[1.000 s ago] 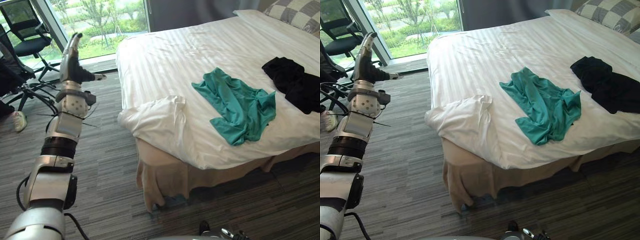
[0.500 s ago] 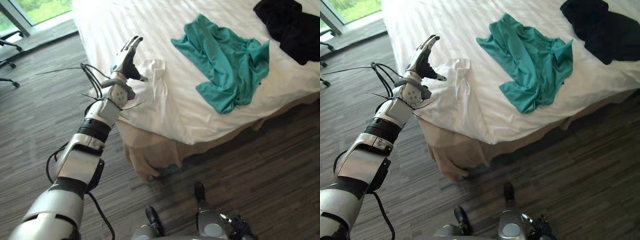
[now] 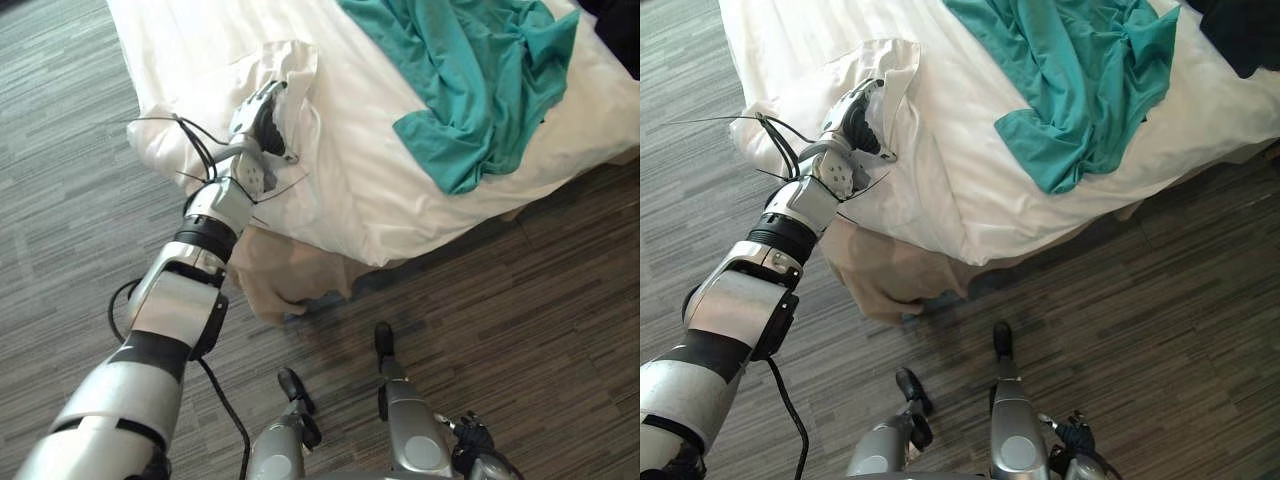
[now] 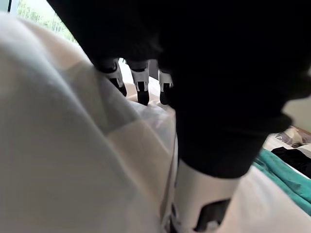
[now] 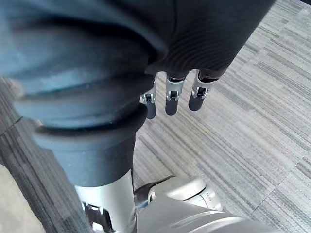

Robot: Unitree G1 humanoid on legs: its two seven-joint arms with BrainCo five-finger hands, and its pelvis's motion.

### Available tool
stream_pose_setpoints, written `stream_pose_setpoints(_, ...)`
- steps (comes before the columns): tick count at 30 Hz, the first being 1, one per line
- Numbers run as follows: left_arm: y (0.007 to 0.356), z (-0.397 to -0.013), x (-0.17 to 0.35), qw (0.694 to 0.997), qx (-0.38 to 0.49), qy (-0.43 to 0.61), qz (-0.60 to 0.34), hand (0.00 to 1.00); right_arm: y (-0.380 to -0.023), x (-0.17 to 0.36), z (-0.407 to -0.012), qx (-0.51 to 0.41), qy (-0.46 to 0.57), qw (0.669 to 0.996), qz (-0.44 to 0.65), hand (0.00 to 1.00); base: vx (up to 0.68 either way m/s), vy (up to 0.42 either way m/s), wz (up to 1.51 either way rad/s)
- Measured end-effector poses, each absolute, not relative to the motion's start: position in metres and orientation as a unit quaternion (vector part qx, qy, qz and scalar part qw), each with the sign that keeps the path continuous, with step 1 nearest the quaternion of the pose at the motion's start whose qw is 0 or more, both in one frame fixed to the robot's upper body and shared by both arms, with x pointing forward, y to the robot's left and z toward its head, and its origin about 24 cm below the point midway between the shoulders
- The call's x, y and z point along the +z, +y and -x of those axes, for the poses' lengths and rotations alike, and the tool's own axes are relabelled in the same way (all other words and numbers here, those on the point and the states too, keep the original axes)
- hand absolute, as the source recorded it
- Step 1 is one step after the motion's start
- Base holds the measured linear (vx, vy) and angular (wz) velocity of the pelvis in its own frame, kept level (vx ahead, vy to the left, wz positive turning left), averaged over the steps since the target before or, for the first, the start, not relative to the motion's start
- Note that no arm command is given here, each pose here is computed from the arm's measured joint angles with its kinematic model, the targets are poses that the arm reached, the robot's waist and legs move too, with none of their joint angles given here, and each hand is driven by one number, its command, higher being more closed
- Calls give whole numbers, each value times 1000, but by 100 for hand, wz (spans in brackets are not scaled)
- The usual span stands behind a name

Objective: Tidy the bed and pick cloth on bed and put in laundry

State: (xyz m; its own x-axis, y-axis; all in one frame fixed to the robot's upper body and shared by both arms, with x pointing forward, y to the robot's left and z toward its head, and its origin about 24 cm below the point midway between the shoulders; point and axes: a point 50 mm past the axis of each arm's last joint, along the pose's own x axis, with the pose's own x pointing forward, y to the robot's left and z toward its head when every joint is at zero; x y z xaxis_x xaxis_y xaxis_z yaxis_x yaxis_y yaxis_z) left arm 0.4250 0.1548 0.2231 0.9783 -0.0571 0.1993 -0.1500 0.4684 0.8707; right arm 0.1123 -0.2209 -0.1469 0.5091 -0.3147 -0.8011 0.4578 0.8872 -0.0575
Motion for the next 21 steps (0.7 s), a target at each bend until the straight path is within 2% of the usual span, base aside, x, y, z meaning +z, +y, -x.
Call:
stream_pose_setpoints(7,152,-425,223,855,3,-101,-509,100,-222,-148,-109,-222,449,862,-78,0,17,-2,7)
stream_pose_setpoints(11,153,-418,202,851,-31,-104,-514,100,-224,-148,-108,-222,451,861,-76,0,27,10,17)
stream_pose_setpoints(14,176,-403,154,850,-54,-67,-520,100,-227,-147,-109,-218,451,863,-68,0,7,28,10)
stream_pose_setpoints(18,219,-362,67,858,-79,48,-506,100,-234,-151,-97,-223,472,851,-57,0,2,10,29)
stream_pose_setpoints(19,230,-347,45,859,-87,86,-498,0,-235,-152,-95,-216,477,850,-54,0,-12,3,31)
stream_pose_setpoints(21,242,-323,16,865,-90,127,-476,0,-236,-152,-94,-211,481,849,-55,0,-24,-5,29)
